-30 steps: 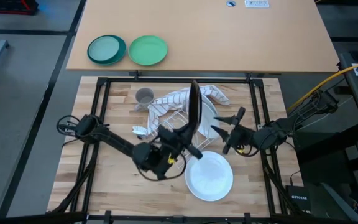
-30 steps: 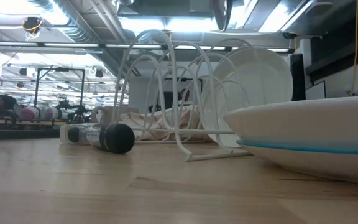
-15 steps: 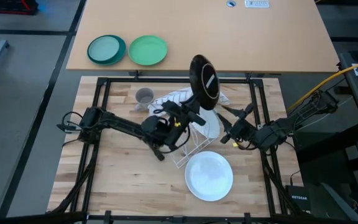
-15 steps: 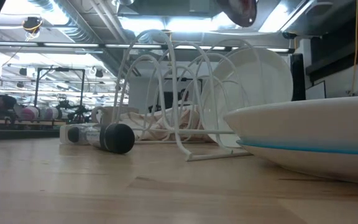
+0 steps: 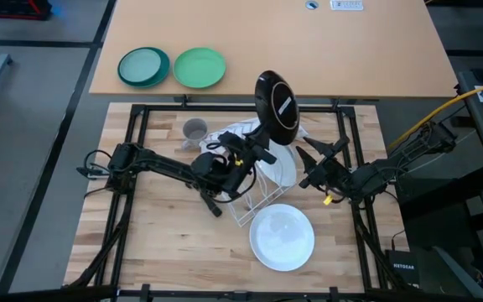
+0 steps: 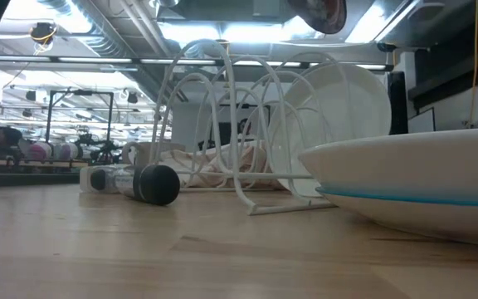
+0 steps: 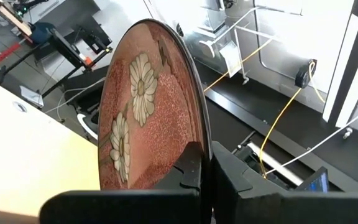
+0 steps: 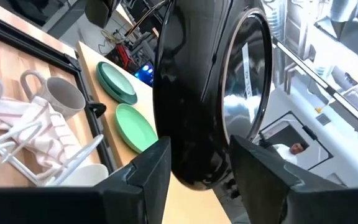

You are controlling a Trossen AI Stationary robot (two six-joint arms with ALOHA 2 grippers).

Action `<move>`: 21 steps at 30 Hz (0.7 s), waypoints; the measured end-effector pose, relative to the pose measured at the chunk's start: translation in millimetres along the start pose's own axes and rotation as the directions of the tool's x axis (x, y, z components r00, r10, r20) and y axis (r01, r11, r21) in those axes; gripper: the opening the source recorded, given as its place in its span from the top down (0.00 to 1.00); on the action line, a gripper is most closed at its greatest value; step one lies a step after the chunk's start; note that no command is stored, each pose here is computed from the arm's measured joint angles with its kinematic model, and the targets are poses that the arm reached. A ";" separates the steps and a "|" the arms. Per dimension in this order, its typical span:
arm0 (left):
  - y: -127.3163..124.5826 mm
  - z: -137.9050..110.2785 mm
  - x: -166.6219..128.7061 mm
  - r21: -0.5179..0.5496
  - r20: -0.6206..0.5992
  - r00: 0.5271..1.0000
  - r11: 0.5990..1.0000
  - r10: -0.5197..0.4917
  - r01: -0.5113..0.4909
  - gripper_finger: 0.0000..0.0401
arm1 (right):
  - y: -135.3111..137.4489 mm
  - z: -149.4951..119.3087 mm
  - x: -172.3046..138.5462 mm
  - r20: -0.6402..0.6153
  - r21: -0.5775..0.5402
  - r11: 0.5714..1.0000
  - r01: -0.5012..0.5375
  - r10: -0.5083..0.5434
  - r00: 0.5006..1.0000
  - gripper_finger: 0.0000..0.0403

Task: Sort dishes
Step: Put the red patterned plate in the dish rack

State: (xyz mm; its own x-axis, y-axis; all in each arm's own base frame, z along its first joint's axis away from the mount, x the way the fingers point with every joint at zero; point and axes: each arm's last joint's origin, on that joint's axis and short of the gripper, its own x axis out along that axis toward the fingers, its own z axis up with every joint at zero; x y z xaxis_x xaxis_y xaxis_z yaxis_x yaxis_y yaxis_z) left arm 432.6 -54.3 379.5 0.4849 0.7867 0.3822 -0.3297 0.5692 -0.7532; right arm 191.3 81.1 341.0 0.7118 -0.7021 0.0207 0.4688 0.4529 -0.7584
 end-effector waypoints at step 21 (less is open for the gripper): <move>4.8 13.1 24.8 -0.124 0.053 0.996 0.989 -0.068 0.074 1.00 | -5.4 1.2 6.8 0.014 -0.108 0.994 0.018 -0.016 1.000 0.58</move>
State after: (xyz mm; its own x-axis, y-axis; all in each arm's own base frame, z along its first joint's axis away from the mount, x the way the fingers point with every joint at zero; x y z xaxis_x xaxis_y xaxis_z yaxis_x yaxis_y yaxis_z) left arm 432.5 -28.9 392.4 0.4626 0.7576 0.4604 -0.1895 0.5918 -0.7835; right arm 194.2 74.6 346.0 0.7115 -0.7014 0.0423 0.4219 0.3782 -0.8240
